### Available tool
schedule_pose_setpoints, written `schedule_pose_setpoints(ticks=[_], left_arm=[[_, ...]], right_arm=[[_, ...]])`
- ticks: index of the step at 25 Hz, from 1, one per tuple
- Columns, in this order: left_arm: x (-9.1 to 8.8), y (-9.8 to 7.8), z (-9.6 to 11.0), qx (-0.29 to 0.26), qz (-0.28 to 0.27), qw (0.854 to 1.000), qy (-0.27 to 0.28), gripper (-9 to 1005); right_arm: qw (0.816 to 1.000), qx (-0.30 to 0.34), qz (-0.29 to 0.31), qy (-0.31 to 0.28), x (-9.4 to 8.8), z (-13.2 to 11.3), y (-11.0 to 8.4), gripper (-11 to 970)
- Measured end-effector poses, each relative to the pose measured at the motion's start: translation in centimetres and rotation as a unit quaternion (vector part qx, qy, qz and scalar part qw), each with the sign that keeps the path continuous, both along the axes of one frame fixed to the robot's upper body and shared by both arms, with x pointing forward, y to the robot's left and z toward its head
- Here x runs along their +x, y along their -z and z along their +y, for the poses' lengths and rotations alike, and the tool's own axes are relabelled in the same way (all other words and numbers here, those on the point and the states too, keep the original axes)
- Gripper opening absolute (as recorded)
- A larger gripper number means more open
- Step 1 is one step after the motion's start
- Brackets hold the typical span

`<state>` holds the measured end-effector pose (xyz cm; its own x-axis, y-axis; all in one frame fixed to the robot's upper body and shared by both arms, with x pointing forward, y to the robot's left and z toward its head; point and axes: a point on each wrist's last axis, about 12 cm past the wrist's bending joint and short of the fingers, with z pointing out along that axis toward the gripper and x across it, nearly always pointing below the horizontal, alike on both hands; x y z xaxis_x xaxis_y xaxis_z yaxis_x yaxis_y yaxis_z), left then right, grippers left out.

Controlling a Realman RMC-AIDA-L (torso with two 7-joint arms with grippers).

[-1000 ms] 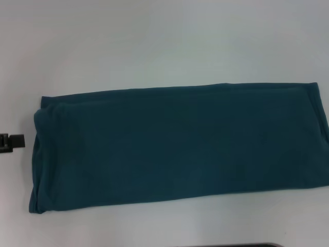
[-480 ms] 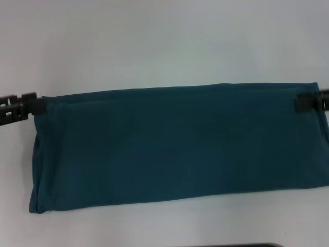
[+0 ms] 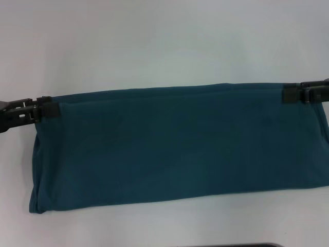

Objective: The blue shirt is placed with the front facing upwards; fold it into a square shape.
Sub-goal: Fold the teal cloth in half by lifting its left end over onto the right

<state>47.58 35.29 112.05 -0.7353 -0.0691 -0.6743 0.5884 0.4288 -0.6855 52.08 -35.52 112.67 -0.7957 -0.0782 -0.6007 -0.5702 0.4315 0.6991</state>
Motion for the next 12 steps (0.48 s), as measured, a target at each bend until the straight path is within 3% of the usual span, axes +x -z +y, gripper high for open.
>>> schedule_pose_setpoints(ticks=[5,8,12], left_arm=[[0.1,-0.2,0.0,0.002,0.027,1.0,-0.005,670],[0.2,-0.7,0.6,-0.014,0.091,0.995,-0.024,757],[0.2,-1.0,1.1,-0.027,0.13,0.99,-0.039,859]], right_arm=[[0.999,-0.027,0.033,-0.002,0.4,0.7,0.7,907],[0.999,-0.024,0.039,-0.004,0.6,1.0,0.5,903],[0.999,-0.017,0.039,-0.01,0.8,1.3,0.1,901]])
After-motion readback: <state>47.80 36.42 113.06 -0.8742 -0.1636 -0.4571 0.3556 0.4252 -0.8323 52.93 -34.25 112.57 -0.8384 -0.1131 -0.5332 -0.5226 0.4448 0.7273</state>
